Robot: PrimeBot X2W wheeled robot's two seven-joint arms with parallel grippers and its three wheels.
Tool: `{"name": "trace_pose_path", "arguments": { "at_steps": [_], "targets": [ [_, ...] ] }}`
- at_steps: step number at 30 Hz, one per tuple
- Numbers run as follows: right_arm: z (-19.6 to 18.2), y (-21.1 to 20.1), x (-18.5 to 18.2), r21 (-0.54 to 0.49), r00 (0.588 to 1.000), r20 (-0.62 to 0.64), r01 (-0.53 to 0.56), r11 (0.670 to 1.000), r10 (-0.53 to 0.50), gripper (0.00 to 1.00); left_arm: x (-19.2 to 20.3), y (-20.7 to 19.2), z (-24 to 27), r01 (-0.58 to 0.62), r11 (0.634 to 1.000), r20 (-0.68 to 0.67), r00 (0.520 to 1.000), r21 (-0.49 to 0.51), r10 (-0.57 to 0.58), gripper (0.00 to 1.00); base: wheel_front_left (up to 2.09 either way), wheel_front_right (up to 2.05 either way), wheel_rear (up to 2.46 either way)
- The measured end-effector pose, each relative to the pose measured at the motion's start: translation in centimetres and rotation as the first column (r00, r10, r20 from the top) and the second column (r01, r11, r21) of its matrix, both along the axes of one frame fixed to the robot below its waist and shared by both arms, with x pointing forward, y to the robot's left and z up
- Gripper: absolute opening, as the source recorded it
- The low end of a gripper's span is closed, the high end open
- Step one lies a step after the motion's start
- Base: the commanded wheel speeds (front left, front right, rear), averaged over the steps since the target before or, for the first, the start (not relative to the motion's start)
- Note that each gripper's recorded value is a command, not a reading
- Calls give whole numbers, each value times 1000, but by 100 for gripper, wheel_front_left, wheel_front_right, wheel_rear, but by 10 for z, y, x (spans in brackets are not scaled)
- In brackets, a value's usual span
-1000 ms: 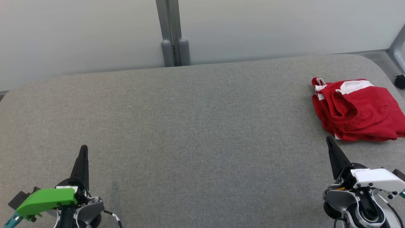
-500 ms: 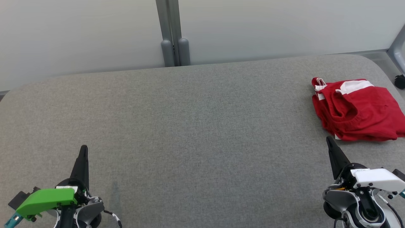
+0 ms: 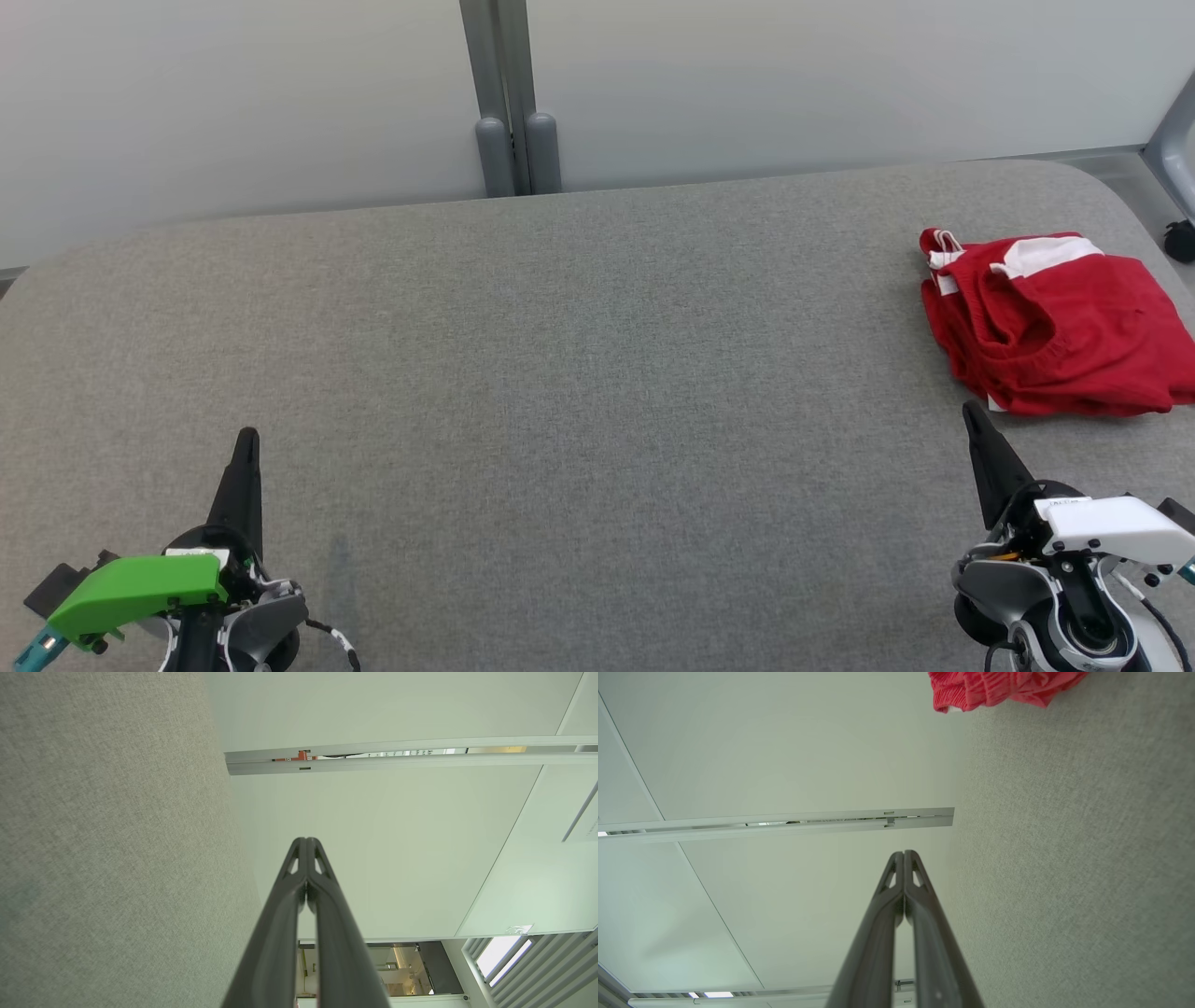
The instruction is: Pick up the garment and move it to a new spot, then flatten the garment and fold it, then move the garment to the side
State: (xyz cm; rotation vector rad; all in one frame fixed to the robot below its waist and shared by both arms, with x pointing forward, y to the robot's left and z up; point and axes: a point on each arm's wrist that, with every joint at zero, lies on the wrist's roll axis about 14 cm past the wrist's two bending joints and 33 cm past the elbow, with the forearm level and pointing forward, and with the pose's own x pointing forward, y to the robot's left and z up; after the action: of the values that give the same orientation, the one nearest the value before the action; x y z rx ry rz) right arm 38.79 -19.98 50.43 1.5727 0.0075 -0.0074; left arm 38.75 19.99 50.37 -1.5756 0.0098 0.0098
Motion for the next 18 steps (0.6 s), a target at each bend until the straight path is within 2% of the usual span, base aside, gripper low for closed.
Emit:
{"name": "trace_pose_path", "arguments": {
  "at_steps": [18],
  "targets": [
    [0,0,0,0,1000,0,0,1000,0,0,0,0,0,0,1000,0,1000,0,0,0,0,0,0]
  ]
}}
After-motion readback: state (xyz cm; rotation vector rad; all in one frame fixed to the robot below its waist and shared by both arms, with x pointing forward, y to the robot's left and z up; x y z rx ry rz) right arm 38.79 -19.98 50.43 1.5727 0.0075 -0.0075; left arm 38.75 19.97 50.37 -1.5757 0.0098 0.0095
